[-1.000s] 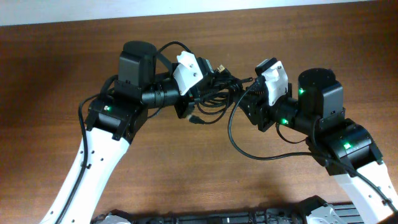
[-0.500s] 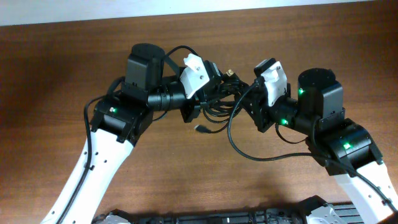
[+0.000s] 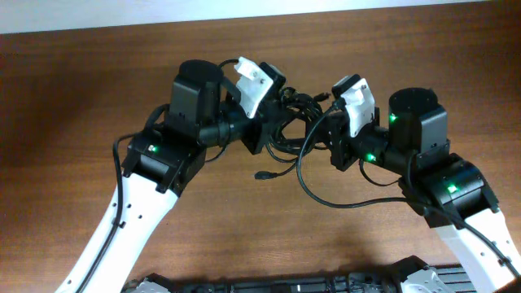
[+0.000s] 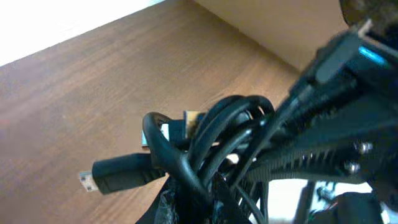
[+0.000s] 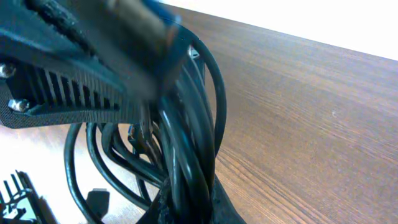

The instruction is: Untangle cables

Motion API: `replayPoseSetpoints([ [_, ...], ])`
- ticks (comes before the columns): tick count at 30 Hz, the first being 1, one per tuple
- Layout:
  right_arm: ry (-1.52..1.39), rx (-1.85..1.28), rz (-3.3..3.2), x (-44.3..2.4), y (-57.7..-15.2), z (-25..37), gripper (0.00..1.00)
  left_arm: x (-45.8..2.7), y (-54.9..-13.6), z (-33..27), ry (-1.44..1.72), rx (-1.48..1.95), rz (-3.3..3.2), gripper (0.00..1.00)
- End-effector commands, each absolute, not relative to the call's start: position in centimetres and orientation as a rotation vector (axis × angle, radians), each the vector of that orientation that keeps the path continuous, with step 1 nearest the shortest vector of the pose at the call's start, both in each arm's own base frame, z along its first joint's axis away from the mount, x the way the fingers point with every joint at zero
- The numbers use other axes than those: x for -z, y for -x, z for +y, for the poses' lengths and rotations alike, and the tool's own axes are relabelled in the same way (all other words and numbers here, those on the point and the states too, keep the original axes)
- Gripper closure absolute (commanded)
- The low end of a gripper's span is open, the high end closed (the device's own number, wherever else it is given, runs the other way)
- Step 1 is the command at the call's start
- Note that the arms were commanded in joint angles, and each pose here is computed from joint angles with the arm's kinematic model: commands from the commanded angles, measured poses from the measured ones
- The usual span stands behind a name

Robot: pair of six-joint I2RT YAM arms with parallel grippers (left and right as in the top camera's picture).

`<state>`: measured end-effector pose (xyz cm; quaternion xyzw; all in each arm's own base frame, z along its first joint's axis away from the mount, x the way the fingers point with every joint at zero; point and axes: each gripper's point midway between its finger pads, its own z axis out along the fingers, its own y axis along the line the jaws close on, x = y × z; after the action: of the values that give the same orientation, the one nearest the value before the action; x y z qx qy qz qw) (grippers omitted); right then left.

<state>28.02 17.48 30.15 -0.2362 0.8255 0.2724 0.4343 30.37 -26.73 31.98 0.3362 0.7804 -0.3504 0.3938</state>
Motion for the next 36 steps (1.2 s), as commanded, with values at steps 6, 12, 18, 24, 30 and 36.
replayPoseSetpoints([
  [6, 0.571, -0.675, 2.040, -31.1, -27.8, 17.1, 0.96, -33.3, -35.8, -20.7, -0.205, 0.874, 2.121, 1.00],
  [12, 0.571, -0.674, 2.036, -31.2, -27.8, 17.1, 0.96, -33.2, -36.0, -20.3, -0.123, 0.909, 2.141, 1.00],
  [18, 0.571, -0.675, 2.036, -31.2, -27.8, 17.1, 0.87, -33.0, -35.8, -20.2, -0.121, 0.906, 2.151, 1.00],
  [24, 0.571, -0.674, 2.031, -31.3, -27.9, 17.1, 0.46, -33.0, -35.3, -20.7, -0.328, 0.843, 2.110, 1.00],
  [30, 0.572, -0.674, 2.025, -31.4, -27.9, 17.2, 0.46, -33.5, -33.7, -22.3, -0.565, 0.897, 2.033, 1.00],
  [36, 0.589, -0.704, 2.013, -31.6, -27.7, 17.5, 0.48, -34.2, -31.9, -23.7, -0.743, 0.969, 1.948, 1.00],
])
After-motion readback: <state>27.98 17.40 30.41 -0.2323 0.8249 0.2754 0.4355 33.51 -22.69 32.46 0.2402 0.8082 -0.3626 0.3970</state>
